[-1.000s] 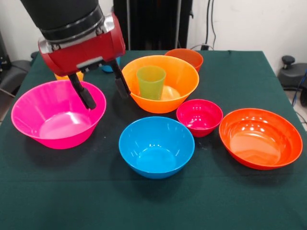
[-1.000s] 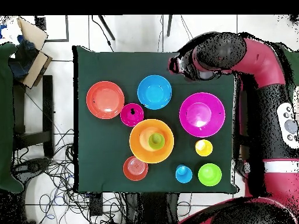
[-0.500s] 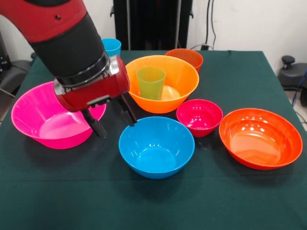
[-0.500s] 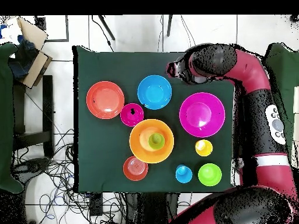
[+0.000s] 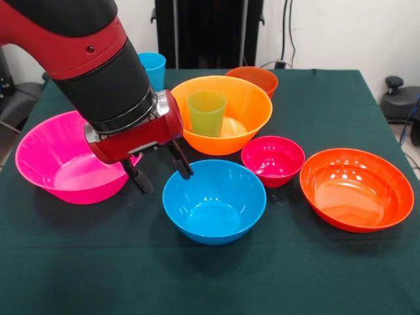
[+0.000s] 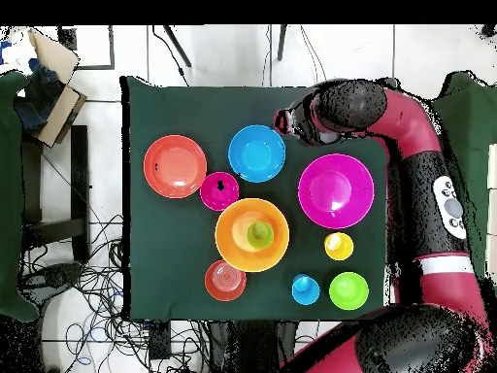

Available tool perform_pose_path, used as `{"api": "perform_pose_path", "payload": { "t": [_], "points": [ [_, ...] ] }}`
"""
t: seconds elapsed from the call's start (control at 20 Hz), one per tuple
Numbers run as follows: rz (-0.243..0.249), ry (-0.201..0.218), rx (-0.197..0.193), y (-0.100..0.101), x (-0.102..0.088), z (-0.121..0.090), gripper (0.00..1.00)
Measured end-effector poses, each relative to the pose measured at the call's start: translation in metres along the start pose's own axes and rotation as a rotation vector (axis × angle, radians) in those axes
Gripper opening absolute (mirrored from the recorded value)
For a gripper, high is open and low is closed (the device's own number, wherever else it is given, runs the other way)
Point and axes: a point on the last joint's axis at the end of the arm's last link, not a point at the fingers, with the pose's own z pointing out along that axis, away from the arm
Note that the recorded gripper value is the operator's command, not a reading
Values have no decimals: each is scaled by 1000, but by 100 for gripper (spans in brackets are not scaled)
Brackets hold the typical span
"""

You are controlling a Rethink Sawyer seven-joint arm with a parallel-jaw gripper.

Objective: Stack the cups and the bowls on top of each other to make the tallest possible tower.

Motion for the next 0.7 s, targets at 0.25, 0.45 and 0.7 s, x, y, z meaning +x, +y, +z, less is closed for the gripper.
{"api": "perform_pose_path", "payload": {
  "t": [0.25,0.45,0.7],
  "points": [
    [-8,4,10,1,5,-12,100],
    [-13,0,23,2,13,-38,100],
    [-9,-21,40,2,17,-78,100]
  ]
}}
